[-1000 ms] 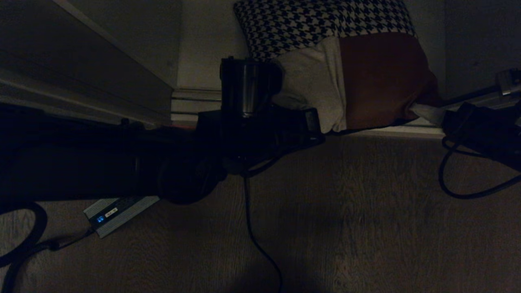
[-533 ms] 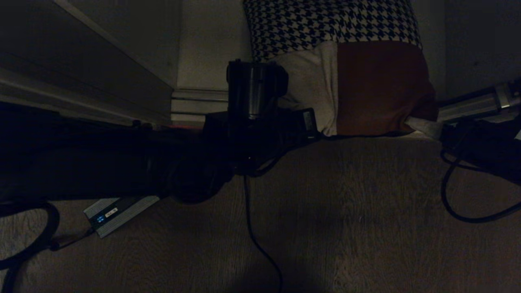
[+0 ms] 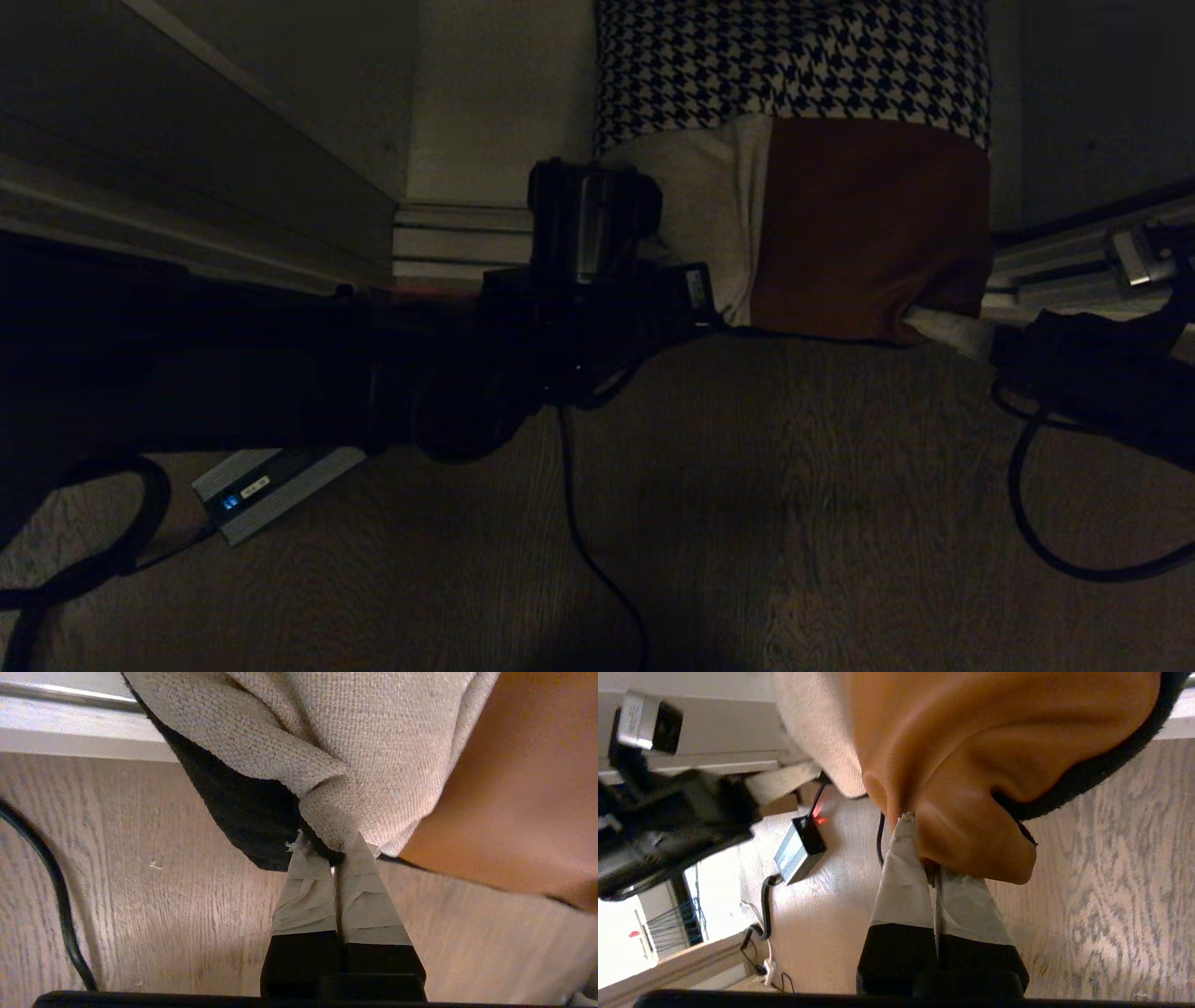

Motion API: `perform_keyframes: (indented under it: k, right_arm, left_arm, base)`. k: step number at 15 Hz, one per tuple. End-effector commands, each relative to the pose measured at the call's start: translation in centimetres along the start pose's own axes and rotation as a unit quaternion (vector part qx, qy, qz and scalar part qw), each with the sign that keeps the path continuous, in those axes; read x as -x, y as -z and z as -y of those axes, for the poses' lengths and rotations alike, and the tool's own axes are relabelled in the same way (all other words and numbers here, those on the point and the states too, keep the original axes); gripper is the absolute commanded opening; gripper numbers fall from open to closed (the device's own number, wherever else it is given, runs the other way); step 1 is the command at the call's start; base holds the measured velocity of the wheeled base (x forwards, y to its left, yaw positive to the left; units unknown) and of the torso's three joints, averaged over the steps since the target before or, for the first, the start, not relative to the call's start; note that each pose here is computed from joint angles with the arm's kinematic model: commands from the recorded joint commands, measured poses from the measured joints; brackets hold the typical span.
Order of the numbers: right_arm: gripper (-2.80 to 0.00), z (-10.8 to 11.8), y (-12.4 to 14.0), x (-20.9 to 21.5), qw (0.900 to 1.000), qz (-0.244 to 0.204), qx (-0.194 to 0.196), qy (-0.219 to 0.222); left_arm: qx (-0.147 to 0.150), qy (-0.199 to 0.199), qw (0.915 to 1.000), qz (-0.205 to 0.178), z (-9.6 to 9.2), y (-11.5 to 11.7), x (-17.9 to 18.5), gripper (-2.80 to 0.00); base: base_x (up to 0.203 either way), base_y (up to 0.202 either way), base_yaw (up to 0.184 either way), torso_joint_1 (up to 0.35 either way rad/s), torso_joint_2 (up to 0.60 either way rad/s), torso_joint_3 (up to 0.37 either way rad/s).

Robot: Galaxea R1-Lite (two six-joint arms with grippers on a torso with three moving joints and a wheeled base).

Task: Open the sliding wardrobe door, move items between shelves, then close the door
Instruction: Place the pillow on the higher shelf

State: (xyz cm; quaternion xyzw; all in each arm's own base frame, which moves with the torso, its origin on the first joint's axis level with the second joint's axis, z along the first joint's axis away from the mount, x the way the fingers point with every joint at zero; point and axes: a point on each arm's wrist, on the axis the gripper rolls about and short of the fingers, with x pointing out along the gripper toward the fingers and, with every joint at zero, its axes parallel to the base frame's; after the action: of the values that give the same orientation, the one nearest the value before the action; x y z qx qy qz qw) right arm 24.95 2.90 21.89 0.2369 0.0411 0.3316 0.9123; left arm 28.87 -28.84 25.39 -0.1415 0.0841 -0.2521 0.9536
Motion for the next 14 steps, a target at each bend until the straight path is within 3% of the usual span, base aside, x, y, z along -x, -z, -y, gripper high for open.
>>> perform_keyframes:
  k: [1,6,10,14]
  right_arm:
    - [-2.8,-0.5,0.2,0.2,1.0,-0.002,0.0,-0.007]
    - [-2.8,-2.1,0.1,1.0,1.0,0.002,0.007,-0.027]
    - [-2.8,-5.8,-1.2,3.4,0.998,0.005,0.014,-0.053]
    - [-2.8,-8.6,-2.1,5.9,0.997,0.009,0.02,-0.071]
  left_arm:
    - [0.001,-0.001,1.0,0.003,-0.1,-0.2,0.1,-2.8]
    - [0.001,0.009,1.0,0.001,0.8,-0.6,2.3,-2.8]
    - [-0.006,0.028,0.9993,-0.023,1.9,0.3,4.3,-2.8]
    - [-0.008,0.058,0.9982,-0.014,3.1,-1.1,7.5,-2.8]
  base:
    - [0.0,0.0,0.0,0.0,0.0,0.0]
    - [0.0,0.0,0.0,0.0,0.0,0.0]
    - [0.0,0.0,0.0,0.0,0.0,0.0]
    - [0.0,0.0,0.0,0.0,0.0,0.0]
